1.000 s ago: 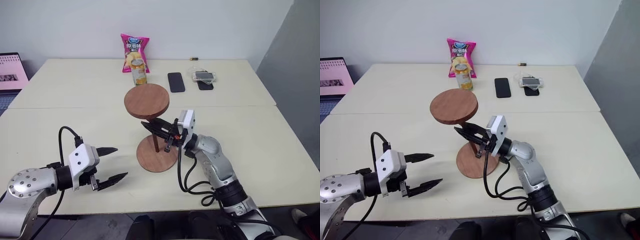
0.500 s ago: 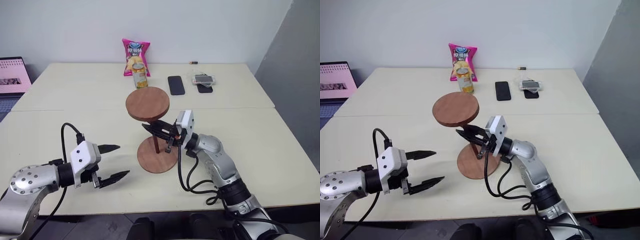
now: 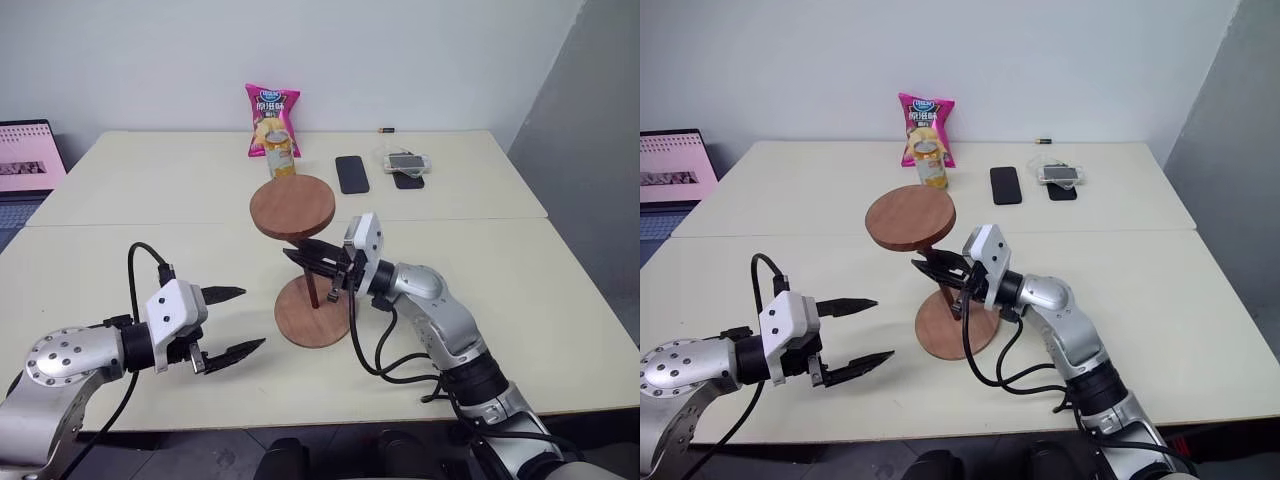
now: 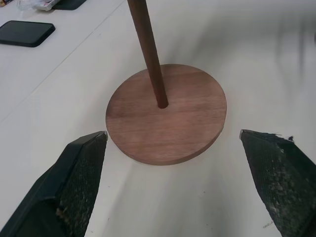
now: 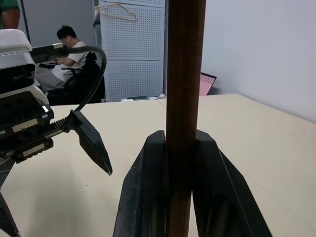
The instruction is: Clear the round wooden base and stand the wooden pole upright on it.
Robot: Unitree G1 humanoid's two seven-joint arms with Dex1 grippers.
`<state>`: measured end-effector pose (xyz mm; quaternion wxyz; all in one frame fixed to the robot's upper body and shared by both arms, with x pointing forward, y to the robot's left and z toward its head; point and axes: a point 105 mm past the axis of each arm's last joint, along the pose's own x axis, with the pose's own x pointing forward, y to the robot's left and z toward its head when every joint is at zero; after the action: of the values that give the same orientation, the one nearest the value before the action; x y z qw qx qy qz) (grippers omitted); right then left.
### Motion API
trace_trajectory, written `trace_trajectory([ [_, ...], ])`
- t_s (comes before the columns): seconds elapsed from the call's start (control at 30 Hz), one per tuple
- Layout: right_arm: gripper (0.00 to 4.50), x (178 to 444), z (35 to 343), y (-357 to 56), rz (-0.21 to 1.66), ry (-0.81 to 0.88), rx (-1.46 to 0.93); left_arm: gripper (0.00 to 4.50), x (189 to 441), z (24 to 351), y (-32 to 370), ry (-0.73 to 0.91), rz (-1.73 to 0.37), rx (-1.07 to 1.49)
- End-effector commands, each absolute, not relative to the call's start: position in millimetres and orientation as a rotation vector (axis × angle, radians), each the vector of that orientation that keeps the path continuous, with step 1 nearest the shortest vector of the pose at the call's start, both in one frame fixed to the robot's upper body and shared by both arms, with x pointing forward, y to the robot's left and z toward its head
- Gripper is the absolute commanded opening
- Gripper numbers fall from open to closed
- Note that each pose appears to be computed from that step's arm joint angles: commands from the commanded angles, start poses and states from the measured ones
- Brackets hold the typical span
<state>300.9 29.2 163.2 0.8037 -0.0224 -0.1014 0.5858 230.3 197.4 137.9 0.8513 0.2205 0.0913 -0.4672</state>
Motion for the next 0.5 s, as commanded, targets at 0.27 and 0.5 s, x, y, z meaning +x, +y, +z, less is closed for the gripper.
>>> trace_trajectory([
  [0.27, 0.24, 290.8, 81.3, 13.8, 1.285, 0.167, -0.107, 4.50, 231.3, 145.6, 194.5, 0.152, -0.979, 0.490],
  [0.5, 1.50, 287.6, 93.0, 16.6, 1.301, 0.138, -0.080, 4.50, 232.3, 146.7, 194.2, 0.150, -0.976, 0.496],
])
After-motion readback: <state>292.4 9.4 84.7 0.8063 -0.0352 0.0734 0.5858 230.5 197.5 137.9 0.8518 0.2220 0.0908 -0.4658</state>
